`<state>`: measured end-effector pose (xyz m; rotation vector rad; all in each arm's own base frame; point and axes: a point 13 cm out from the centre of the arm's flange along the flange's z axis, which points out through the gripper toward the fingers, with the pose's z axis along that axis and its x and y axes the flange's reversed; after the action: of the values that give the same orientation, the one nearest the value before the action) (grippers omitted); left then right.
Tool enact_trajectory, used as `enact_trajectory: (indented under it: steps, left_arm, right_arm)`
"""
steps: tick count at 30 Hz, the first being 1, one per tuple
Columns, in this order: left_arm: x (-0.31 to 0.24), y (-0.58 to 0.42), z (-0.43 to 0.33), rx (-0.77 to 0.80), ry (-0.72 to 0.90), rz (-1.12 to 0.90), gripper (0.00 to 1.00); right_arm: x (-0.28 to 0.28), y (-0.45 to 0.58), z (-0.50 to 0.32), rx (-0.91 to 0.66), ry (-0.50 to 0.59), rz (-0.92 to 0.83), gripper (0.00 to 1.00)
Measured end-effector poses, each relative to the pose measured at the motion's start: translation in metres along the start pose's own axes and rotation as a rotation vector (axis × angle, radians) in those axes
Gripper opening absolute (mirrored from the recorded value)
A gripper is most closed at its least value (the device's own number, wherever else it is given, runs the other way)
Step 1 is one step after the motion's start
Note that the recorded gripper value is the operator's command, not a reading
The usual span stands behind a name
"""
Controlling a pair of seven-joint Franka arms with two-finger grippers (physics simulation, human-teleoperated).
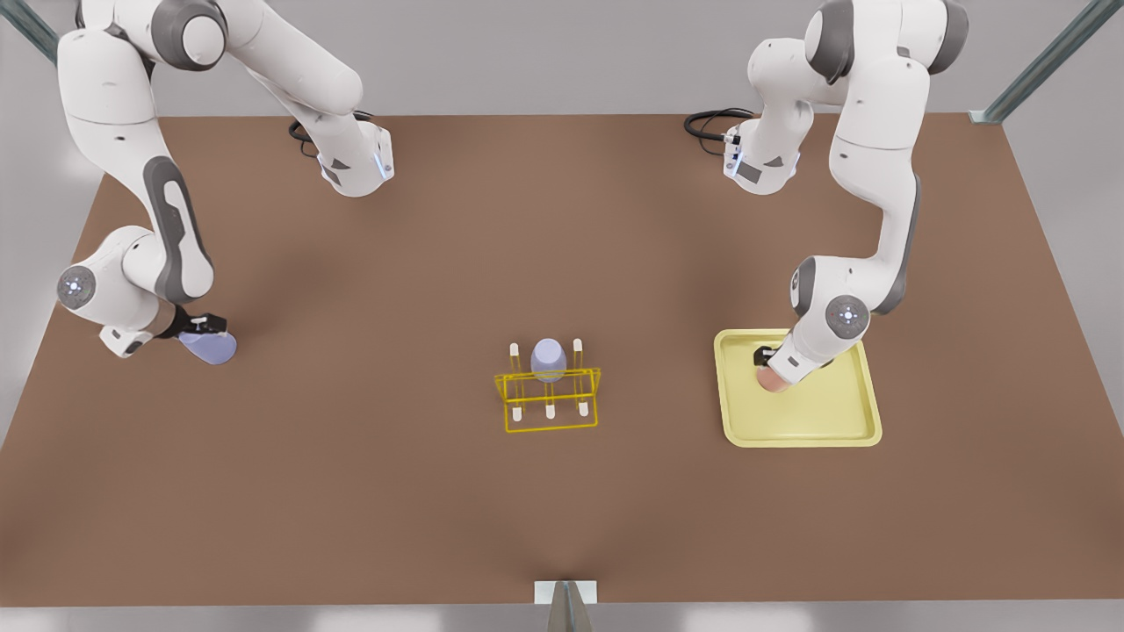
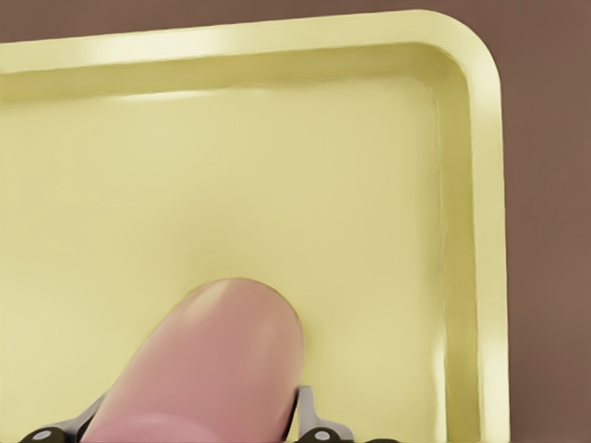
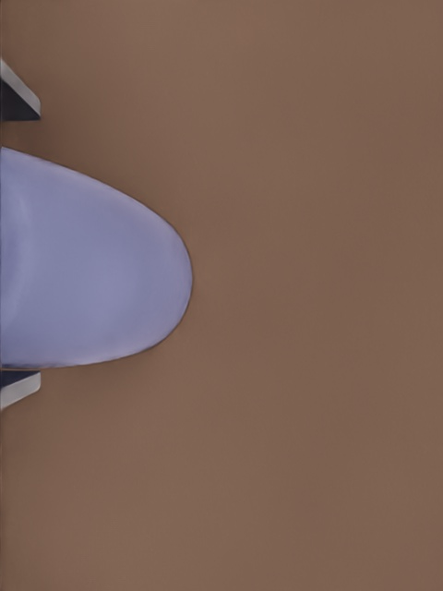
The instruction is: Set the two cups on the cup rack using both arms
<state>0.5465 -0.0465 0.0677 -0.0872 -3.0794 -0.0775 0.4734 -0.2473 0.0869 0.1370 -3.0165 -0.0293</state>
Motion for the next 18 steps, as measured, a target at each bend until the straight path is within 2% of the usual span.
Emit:
enact_trajectory:
  steps: [4, 11, 18]
  left_arm:
    - [-0.002, 0.000, 0.000, -0.002, -0.004, -0.002, 0.77]
    - [-0.003, -0.011, -0.007, 0.009, -0.015, 0.004, 0.77]
    - [-0.021, -0.029, -0.041, 0.026, -0.055, 0.017, 0.78]
  right_arm:
    - [0.001, 0.001, 0.012, 0.003, -0.013, -0.009, 1.00]
    - [-0.003, -0.005, 0.012, 0.016, -0.044, -0.018, 1.00]
    - [-0.004, -0.002, 0.012, 0.019, -0.051, -0.035, 0.86]
